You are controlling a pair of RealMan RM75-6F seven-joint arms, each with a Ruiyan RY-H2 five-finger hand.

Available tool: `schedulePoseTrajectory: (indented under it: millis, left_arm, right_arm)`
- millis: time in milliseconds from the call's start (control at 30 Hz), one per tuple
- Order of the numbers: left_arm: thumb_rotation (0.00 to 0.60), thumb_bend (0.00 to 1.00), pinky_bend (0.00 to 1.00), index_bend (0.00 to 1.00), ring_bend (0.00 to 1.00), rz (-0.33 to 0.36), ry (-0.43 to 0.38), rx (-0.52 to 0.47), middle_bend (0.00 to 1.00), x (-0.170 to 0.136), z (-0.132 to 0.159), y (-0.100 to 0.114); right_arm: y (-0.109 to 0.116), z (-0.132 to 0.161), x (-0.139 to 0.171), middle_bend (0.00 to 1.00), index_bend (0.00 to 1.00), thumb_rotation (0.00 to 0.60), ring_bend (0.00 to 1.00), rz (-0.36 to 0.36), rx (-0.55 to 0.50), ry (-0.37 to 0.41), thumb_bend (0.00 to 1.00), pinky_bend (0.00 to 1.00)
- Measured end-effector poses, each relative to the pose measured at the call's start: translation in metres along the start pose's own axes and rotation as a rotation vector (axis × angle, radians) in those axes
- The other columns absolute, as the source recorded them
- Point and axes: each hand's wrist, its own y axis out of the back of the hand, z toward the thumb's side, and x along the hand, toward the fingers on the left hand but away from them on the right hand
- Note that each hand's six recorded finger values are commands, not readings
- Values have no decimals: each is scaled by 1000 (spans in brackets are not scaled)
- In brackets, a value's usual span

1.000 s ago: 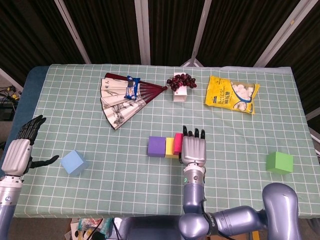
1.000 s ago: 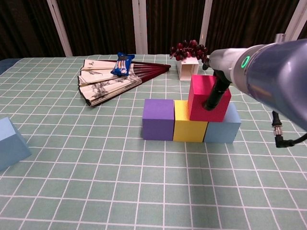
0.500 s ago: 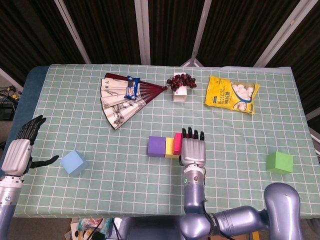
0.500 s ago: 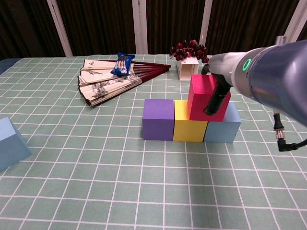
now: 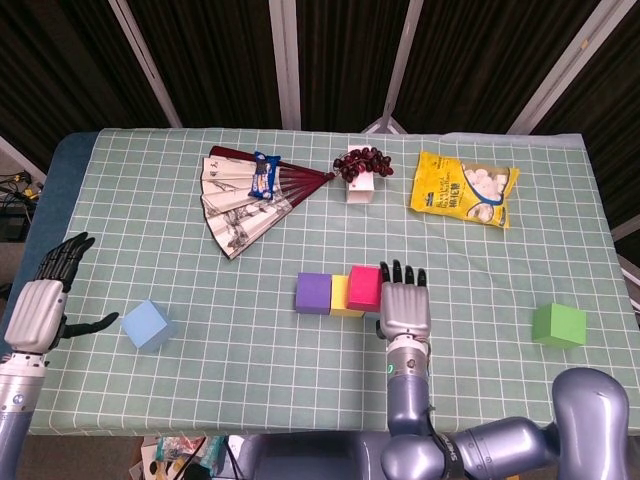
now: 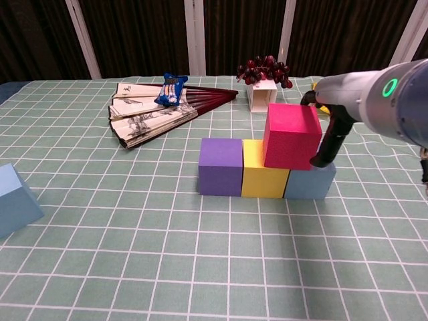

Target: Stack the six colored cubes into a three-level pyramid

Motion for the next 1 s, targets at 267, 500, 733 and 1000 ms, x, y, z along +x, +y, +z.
schedulePoseTrajectory:
  millis: [267,500,733,1000]
  left_arm:
    - [600,107,34,0,7,-2,-8,23,3,-2,1,-3]
    - [600,107,35,0,7,-3,-10,48,3,-3,1,-5]
    - [600,107,35,0,7,-14,-6,62,3,-5,1,-9]
    - [600,77,35,0,6,-33,-13,88,3,-5,3,-15]
  right_arm:
    - [6,-33,-6,0,0,600,0,-13,-12,-52,336,0]
    - [14,-71,-9,0,0,600,0,-21,-22,-108,336,0]
    - [17,-113,-12,0,0,600,0,-40,-36,-151,336,0]
    - [18,-156,-18,0,0,600,0,-184,-17,-107,336,0]
